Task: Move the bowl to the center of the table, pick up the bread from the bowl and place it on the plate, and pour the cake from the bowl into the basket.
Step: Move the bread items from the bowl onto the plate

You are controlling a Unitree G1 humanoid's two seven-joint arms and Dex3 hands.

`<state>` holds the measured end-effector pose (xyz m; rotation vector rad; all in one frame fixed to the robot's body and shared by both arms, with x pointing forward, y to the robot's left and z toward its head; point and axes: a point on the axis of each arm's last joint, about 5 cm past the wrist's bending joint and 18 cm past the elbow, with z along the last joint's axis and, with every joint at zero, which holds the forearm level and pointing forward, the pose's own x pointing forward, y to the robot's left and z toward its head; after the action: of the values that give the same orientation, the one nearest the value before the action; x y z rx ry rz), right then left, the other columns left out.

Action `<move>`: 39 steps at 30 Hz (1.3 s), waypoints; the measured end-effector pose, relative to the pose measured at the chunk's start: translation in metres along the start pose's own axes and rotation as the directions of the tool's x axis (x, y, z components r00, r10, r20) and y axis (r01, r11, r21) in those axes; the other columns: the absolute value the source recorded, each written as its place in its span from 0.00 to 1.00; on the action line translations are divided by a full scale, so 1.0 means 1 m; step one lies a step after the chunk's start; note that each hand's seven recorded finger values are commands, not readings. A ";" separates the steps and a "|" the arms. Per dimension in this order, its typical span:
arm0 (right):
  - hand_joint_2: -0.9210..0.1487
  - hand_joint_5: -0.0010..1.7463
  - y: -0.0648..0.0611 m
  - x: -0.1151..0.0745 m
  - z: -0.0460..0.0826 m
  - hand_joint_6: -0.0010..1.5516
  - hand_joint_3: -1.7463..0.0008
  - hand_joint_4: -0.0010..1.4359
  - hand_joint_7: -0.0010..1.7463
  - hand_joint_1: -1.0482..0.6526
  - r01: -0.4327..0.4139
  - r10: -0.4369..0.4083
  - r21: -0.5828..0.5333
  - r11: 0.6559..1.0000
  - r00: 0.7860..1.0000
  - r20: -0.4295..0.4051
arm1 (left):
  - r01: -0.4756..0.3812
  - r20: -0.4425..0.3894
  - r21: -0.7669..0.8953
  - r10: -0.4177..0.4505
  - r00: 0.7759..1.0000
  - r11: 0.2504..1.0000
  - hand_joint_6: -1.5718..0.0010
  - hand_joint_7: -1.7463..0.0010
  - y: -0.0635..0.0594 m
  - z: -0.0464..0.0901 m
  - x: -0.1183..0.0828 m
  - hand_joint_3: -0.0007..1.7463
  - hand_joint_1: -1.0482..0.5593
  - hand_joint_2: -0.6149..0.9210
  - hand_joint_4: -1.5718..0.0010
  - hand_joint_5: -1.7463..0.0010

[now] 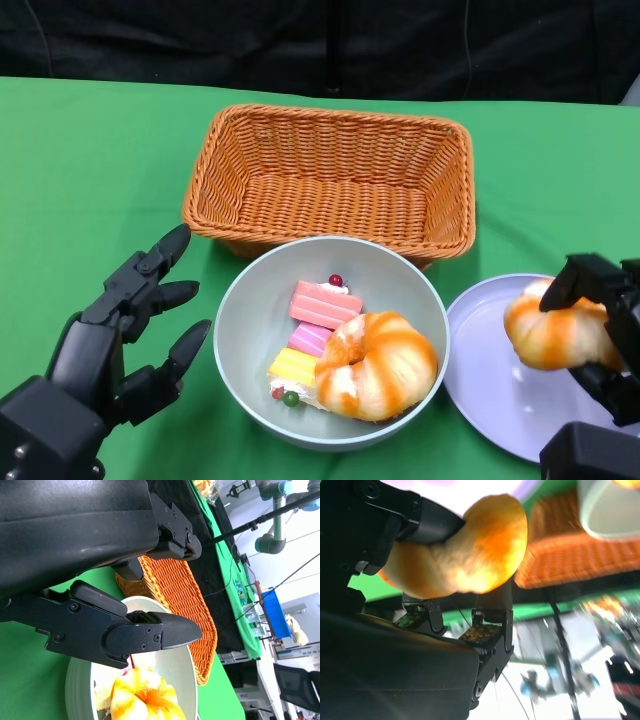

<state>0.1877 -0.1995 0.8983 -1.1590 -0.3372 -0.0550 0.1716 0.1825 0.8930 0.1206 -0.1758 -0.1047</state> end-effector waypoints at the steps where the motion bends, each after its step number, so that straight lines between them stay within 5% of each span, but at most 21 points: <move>1: 0.33 0.60 0.000 0.000 -0.001 0.55 0.56 0.47 0.18 0.46 -0.044 0.043 -0.014 0.999 0.999 -0.017 | 0.000 -0.001 -0.001 0.000 1.000 1.000 0.81 0.96 0.000 0.000 0.000 0.28 0.25 1.00 0.97 0.44; 2: 0.23 0.43 0.000 0.000 -0.001 0.48 0.67 0.40 0.08 0.43 -0.090 0.089 -0.028 0.996 0.995 -0.038 | 0.000 -0.001 -0.001 0.000 1.000 1.000 0.81 0.96 0.000 0.000 0.000 0.28 0.25 1.00 0.97 0.44; 5: 0.03 0.20 0.000 0.001 -0.001 0.33 0.89 0.31 0.01 0.37 -0.192 0.187 -0.043 0.980 0.977 -0.101 | 0.000 -0.002 -0.001 0.000 1.000 1.000 0.81 0.96 0.000 0.000 -0.001 0.28 0.25 1.00 0.97 0.44; 18: 0.00 0.11 -0.017 0.008 0.012 0.06 0.83 0.05 0.00 0.08 -0.407 0.383 -0.078 0.910 0.897 -0.223 | 0.003 -0.001 0.006 -0.003 1.000 1.000 0.81 0.96 0.001 -0.001 -0.001 0.28 0.25 1.00 0.97 0.44; 25: 0.00 0.15 -0.028 0.001 0.026 0.07 0.80 0.06 0.01 0.04 -0.324 0.303 -0.100 0.941 0.936 -0.176 | 0.004 -0.001 0.010 -0.004 1.000 1.000 0.81 0.96 0.001 -0.001 -0.001 0.28 0.25 1.00 0.97 0.44; 32: 0.00 0.22 -0.034 -0.003 0.040 0.11 0.83 0.11 0.03 0.15 -0.117 0.117 -0.009 0.993 0.993 -0.006 | 0.005 -0.003 0.010 -0.005 1.000 1.000 0.81 0.96 0.001 -0.002 -0.001 0.28 0.25 1.00 0.98 0.44; 39: 0.00 0.41 -0.044 -0.001 0.059 0.19 0.88 0.12 0.07 0.21 -0.060 0.046 0.101 0.993 0.991 0.129 | 0.006 -0.005 0.012 -0.006 1.000 1.000 0.81 0.96 0.001 -0.002 -0.001 0.28 0.25 1.00 0.97 0.44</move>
<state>0.1638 -0.1637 0.9583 -1.0693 -0.4164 0.0824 0.1710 0.1836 0.8904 0.1333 -0.1713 -0.1090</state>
